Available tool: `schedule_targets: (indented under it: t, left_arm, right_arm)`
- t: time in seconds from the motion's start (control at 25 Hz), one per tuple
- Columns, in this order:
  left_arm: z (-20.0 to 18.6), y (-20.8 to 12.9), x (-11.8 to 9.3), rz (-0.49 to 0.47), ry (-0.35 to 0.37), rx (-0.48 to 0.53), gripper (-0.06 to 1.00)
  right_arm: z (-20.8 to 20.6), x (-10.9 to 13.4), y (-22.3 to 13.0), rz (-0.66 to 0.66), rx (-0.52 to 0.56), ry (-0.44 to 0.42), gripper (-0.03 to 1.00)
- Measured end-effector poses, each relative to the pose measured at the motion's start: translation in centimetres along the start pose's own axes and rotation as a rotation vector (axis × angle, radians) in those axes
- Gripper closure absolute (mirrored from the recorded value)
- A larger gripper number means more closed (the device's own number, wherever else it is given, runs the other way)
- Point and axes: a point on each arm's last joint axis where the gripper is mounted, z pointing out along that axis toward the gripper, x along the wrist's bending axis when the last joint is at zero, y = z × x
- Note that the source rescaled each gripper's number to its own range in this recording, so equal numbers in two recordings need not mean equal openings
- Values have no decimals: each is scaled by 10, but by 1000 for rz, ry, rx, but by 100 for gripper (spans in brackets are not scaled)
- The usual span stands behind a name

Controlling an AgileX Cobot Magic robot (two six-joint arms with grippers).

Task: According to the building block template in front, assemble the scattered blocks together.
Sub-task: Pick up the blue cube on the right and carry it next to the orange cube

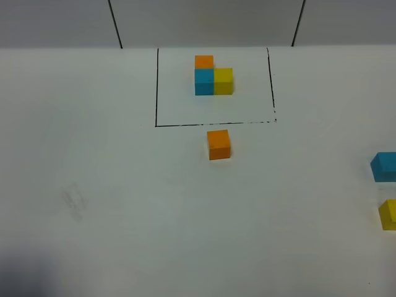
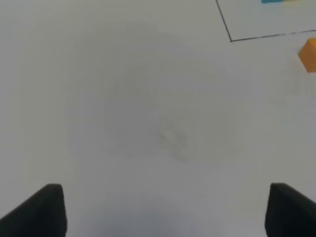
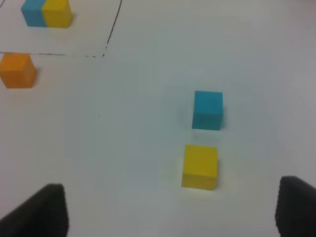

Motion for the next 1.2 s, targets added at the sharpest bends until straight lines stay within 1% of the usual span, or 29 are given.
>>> schedule_targets:
  t: [0.24,0.4,0.48,0.68,1.04,1.2]
  left_arm:
    - [-4,-41,-11,49,-103,-101,22]
    - [-13,-55,-13,76,-118,-188,22]
    - [-17,-58,-14,83,-118,-207,23]
    - [-10,-69,-14,87,-129,-114,26]
    - [-10,-69,-14,81,-130,-109,29]
    - [-9,-69,-15,59,-99,-110,30]
  right_arm:
    - [0,0,0,0,0,0,25]
    - [0,0,0,4,0,0,25]
    - [0,0,0,4,0,0,25]
    - [0,0,0,8,0,0,25]
    - [0,0,0,8,0,0,25]
    - [0,0,0,8,0,0,25]
